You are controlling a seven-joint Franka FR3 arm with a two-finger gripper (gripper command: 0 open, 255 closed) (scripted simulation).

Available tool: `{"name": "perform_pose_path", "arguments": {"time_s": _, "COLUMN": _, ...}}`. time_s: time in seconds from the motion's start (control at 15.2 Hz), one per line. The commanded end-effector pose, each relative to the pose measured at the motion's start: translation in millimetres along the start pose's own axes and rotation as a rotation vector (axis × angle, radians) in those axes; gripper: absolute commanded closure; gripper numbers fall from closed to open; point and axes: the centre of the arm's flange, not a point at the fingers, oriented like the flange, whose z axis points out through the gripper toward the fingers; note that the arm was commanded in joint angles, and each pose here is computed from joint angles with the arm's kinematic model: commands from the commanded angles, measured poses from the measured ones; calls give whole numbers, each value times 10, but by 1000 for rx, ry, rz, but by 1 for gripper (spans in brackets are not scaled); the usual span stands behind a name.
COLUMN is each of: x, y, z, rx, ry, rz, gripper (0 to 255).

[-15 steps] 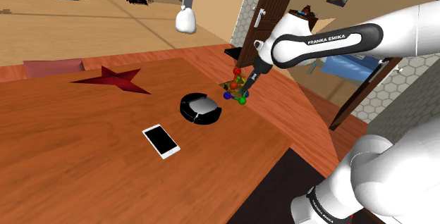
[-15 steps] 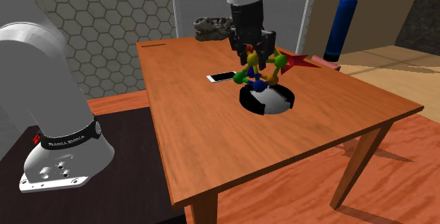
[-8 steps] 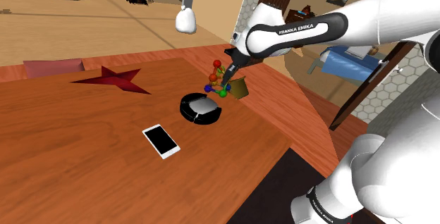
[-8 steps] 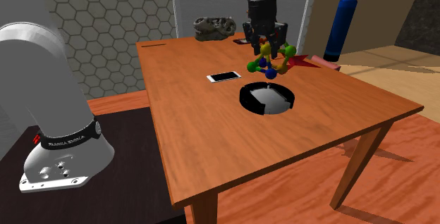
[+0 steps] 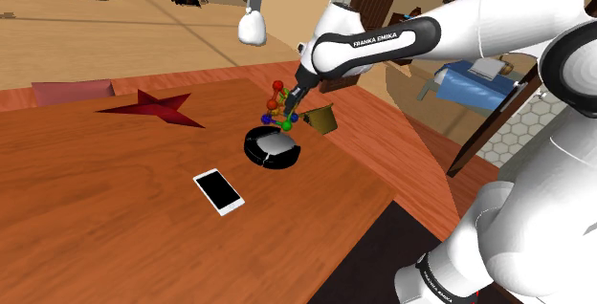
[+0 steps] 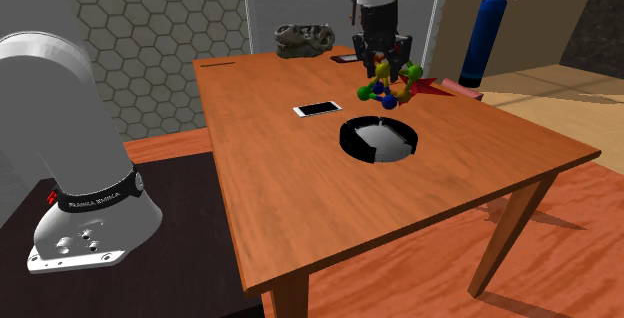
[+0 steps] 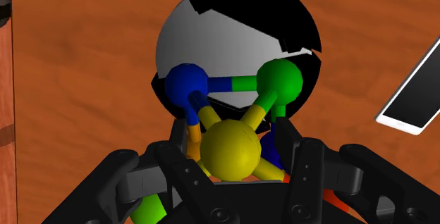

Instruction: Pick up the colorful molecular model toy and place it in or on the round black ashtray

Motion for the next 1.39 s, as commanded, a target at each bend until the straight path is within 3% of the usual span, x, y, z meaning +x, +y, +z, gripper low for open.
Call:
{"name": "perform_pose_path", "arguments": {"time_s": 0.0, "x": -18, "y": -5, "z": 103, "rx": 0, "ry": 1, "rz": 0, "gripper": 255}}
{"name": "perform_pose_path", "arguments": {"time_s": 0.79, "x": -144, "y": -49, "z": 709, "rx": 0, "ry": 1, "rz": 0, "gripper": 255}}
{"name": "perform_pose_path", "arguments": {"time_s": 1.25, "x": -144, "y": -49, "z": 709, "rx": 0, "ry": 1, "rz": 0, "gripper": 255}}
{"name": "perform_pose_path", "arguments": {"time_s": 1.32, "x": -143, "y": -48, "z": 709, "rx": 0, "ry": 1, "rz": 0, "gripper": 0}}
